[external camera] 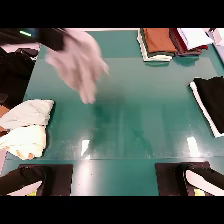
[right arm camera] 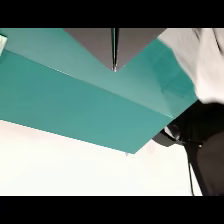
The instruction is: Fold the shirts.
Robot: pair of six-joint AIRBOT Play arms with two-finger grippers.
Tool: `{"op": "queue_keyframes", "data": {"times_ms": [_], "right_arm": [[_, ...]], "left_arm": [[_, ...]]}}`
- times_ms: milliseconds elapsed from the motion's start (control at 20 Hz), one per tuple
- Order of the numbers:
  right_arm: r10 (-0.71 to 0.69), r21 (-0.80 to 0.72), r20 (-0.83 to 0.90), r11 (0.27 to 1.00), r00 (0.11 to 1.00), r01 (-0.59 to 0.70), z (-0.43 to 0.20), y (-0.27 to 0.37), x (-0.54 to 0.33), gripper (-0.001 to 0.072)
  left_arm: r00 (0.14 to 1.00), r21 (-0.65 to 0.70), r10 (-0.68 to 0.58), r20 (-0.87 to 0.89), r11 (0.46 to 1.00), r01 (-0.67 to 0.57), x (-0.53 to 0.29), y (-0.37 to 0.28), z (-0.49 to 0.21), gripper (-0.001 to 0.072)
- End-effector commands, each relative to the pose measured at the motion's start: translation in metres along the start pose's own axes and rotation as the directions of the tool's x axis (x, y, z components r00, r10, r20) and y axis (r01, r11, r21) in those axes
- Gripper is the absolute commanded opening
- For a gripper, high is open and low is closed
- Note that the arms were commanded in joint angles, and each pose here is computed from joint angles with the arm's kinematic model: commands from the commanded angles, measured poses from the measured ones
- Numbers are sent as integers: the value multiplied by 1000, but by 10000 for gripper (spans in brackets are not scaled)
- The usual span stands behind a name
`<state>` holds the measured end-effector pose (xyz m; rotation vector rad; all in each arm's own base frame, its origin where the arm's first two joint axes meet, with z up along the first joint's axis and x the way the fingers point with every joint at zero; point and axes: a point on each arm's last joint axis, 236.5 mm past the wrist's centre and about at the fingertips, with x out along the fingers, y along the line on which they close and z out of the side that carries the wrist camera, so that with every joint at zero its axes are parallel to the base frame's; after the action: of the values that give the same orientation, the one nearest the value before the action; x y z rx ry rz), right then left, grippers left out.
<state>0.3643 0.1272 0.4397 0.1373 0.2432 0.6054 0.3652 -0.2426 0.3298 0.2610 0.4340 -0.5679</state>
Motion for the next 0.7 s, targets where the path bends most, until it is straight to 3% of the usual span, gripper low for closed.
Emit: {"op": "queue_keyframes", "data": {"times_ms": [0,50,100,250,400,650], "right_arm": [[-30,14,-36,999,999,31,-4,-9,-12,15],[-31,16,-56,999,998,32,-9,-10,-13,16],[-26,16,-71,1000,997,27,-13,-9,-13,15],[-19,16,-95,1000,995,21,-18,-7,-14,15],[-19,16,-97,1000,995,21,-19,-7,-14,16],[-19,16,-98,1000,995,21,-19,-7,-13,15]], "left_arm": [[962,114,-233,-143,961,250,61,-127,-37,24],[947,126,-276,-165,946,298,80,-152,-47,231],[939,121,-298,-169,940,320,99,-168,-53,551],[950,51,-243,-193,965,257,136,-145,-67,568],[942,-148,-144,-302,984,103,161,-61,-102,568],[829,-487,-300,-472,873,39,196,-31,-218,568]]}}
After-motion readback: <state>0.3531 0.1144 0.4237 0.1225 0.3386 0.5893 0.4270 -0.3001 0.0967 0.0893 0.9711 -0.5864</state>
